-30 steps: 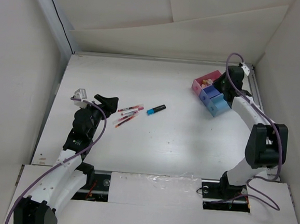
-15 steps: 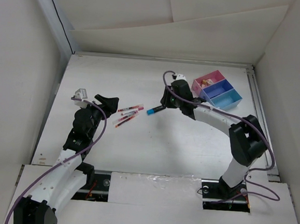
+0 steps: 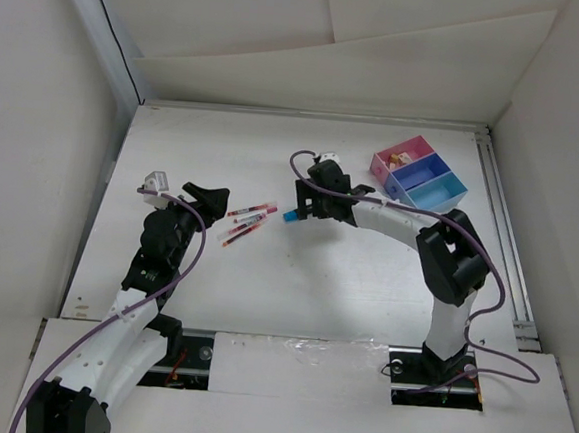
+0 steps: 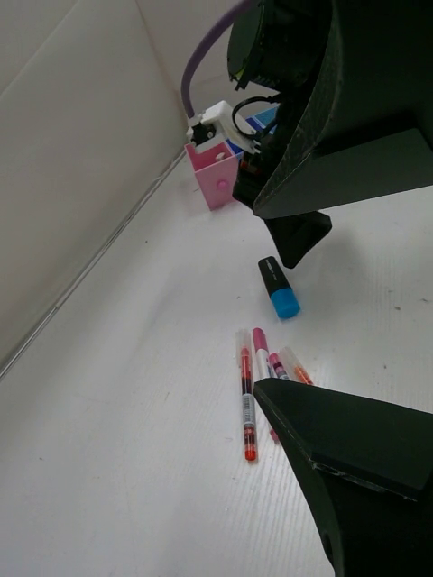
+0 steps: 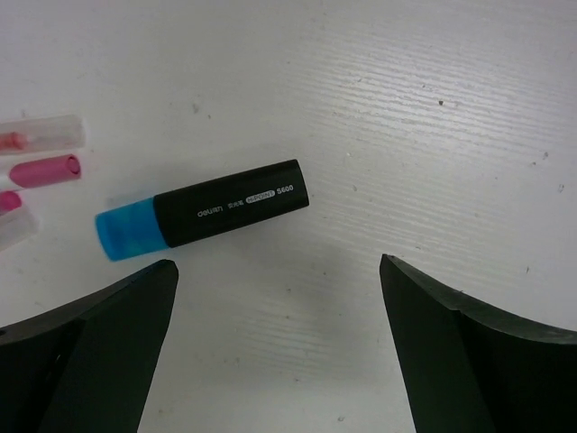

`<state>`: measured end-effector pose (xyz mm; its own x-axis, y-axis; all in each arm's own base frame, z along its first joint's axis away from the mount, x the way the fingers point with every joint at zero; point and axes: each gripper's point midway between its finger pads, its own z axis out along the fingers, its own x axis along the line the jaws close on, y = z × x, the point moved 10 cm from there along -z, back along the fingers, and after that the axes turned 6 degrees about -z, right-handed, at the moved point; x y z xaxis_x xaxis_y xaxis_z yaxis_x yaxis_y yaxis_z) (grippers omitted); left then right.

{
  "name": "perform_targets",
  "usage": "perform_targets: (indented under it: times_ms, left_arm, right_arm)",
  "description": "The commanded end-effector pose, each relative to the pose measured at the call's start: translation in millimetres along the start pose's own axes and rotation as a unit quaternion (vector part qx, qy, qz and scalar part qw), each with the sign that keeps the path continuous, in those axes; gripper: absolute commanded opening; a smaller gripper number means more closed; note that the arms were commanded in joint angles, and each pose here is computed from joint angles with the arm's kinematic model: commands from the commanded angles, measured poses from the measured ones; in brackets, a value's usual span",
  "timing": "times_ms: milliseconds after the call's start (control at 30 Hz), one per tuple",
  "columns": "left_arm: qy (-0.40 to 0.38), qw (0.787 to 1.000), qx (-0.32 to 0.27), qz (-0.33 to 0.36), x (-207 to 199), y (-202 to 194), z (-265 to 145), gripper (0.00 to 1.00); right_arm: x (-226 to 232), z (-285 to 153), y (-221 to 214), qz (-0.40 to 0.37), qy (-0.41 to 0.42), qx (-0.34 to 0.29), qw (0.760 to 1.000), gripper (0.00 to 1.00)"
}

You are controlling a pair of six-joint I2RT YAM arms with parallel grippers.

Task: Sort the stationery into containers
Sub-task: Grab a piece of stationery with the right arm

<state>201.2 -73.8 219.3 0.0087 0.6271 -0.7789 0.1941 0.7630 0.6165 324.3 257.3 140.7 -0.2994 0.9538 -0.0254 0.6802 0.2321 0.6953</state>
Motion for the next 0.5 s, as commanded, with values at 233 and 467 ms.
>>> perform_targets:
  times_ms: [233,467]
  left_arm:
    - [-0.034,0.999,-0.024,0.003,-14,11,-1,0.69]
    - [-0.034,0.999,-0.024,0.003,-14,11,-1,0.69]
  right_arm:
    - [4,15,9,-0.067,-0.025,0.038,0.997,1.00]
    - [15,27,17,-0.083,-0.009,0.038,0.996,1.00]
